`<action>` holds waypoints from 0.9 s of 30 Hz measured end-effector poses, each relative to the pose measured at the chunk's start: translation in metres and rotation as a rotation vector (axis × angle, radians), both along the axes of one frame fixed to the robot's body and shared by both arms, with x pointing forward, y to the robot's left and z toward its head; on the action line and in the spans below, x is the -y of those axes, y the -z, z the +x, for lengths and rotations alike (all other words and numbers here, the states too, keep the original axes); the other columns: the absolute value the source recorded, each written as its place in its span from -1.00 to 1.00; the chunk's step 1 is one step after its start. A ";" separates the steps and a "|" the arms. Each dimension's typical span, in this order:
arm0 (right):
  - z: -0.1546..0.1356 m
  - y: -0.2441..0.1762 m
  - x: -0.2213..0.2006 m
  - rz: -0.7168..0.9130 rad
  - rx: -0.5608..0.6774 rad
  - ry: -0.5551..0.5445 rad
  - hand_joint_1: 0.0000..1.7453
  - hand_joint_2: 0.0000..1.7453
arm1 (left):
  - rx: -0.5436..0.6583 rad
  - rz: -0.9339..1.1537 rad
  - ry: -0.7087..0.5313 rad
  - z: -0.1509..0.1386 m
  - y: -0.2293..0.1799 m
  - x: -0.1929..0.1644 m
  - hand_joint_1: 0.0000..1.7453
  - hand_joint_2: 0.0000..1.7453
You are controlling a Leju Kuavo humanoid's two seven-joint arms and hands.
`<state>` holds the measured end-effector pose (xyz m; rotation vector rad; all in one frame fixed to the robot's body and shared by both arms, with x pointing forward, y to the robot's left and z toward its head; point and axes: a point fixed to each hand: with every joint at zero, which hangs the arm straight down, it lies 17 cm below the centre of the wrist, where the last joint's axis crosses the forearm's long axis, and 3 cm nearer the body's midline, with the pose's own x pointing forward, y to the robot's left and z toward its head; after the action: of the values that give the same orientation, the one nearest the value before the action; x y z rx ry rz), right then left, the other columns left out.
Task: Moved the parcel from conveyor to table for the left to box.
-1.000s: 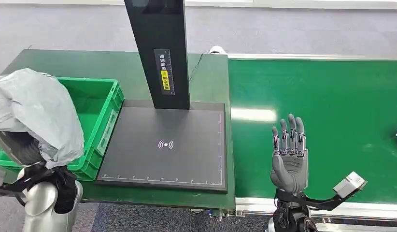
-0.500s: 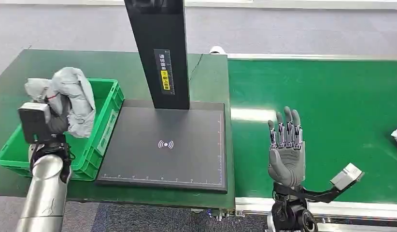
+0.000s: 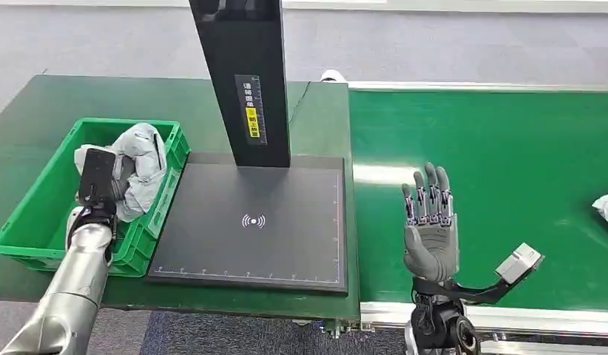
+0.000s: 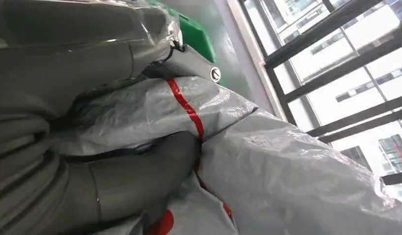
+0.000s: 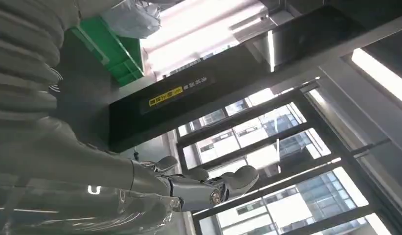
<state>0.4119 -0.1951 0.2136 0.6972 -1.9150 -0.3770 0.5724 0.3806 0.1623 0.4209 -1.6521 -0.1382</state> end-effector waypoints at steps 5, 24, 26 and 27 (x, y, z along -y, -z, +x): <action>0.005 0.001 0.005 0.008 -0.022 0.023 -1.00 1.00 | 0.105 -0.110 -0.040 -0.002 -0.022 -0.013 -1.00 1.00; 0.000 0.012 0.003 0.000 -0.048 0.036 -1.00 1.00 | 0.879 -0.164 -0.270 -0.196 -0.167 0.020 -1.00 1.00; -0.001 0.013 0.002 -0.001 -0.049 0.035 -1.00 1.00 | 0.909 -0.184 -0.262 -0.209 -0.171 0.022 -1.00 1.00; -0.002 0.013 0.002 -0.001 -0.050 0.035 -1.00 1.00 | 0.922 -0.194 -0.253 -0.217 -0.173 0.025 -1.00 1.00</action>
<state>0.4100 -0.1973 0.2004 0.6486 -1.8818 -0.4120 0.3558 0.3555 0.3355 0.5849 -2.4585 0.4716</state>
